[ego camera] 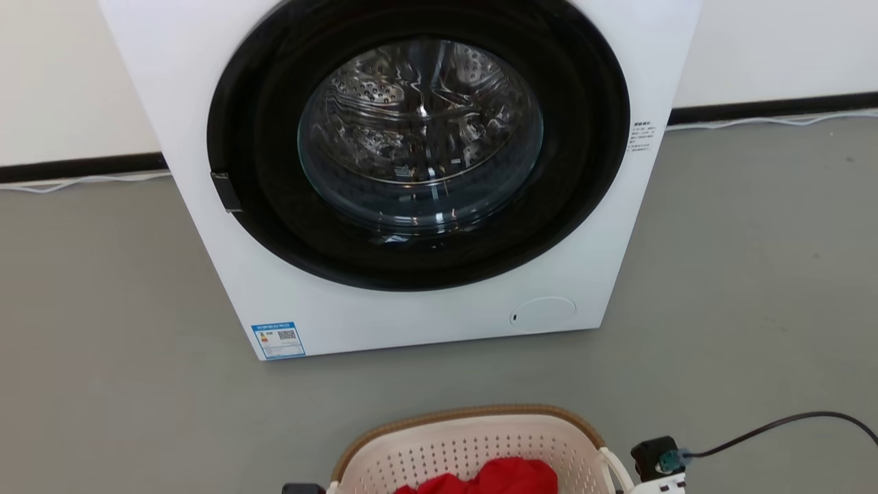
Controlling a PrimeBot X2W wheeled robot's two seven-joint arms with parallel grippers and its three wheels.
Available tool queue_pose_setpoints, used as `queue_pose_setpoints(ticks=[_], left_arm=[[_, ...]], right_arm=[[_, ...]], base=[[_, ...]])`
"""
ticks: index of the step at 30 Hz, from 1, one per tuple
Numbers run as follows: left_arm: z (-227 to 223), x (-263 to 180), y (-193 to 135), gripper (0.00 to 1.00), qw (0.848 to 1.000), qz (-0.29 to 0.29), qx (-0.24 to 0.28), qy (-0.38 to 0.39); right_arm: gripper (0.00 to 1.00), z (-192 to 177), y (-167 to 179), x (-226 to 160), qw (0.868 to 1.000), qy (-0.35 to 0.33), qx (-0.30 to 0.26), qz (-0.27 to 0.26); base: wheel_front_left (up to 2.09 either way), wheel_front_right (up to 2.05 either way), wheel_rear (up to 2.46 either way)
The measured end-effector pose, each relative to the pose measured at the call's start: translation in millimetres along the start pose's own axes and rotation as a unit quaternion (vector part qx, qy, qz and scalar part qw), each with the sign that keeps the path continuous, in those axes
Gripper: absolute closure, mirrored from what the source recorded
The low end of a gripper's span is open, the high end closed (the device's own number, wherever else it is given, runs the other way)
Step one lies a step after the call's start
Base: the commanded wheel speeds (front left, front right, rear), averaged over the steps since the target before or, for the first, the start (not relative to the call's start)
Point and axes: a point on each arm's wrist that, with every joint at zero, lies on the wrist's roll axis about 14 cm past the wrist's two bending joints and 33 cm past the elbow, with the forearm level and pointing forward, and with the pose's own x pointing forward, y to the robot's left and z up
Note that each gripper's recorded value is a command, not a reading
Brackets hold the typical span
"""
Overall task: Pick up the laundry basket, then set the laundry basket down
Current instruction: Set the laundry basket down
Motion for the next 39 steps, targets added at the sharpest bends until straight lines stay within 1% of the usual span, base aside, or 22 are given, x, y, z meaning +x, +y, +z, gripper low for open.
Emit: queue_pose_setpoints(ticks=[3,8,9,12,16,20,23,33,39], left_arm=[[5.4,5.0,0.6,1.0,1.0,0.0,0.001,0.0],[22.6,18.9,4.1,1.0,1.0,0.007,-0.011,-0.006],[22.6,18.9,4.1,1.0,1.0,0.007,-0.011,-0.006],[51.3,34.9,8.8,1.0,0.999,0.012,-0.02,-0.026],[90.5,59.2,13.7,1.0,0.998,0.012,-0.023,-0.057],[109.9,84.3,20.5,1.0,0.997,0.01,-0.027,-0.07],[110.8,103.6,24.9,1.0,0.997,0.01,-0.029,-0.065],[94.3,163.8,43.2,1.0,0.998,0.018,-0.035,-0.04],[84.4,197.9,49.2,1.0,0.999,0.017,-0.038,-0.031]], right_arm=[[1.0,5.3,-1.8,3.4,1.0,-0.003,0.0,-0.001],[1.0,28.1,-6.7,13.4,1.0,-0.025,-0.001,-0.002],[1.0,28.1,-6.7,13.4,1.0,-0.025,-0.001,-0.002],[1.0,49.7,-12.4,24.0,0.999,-0.045,-0.001,-0.004],[1.0,88.5,-23.2,44.0,0.997,-0.077,-0.01,-0.009],[1.0,112.8,-33.1,69.0,0.995,-0.091,-0.023,-0.014],[1.0,117.1,-40.2,89.5,0.996,-0.088,-0.023,-0.017],[1.0,109.5,-56.8,156.6,0.998,-0.057,-0.036,-0.018],[1.0,96.7,-69.6,191.9,0.998,-0.039,-0.037,-0.024]], base=[[0.0,0.0,0.0],[0.0,0.0,0.0],[0.0,0.0,0.0],[0.0,0.0,0.0],[0.0,0.0,0.0],[0.0,0.0,0.0],[0.0,0.0,0.0],[0.0,0.0,0.0],[0.0,0.0,0.0]])
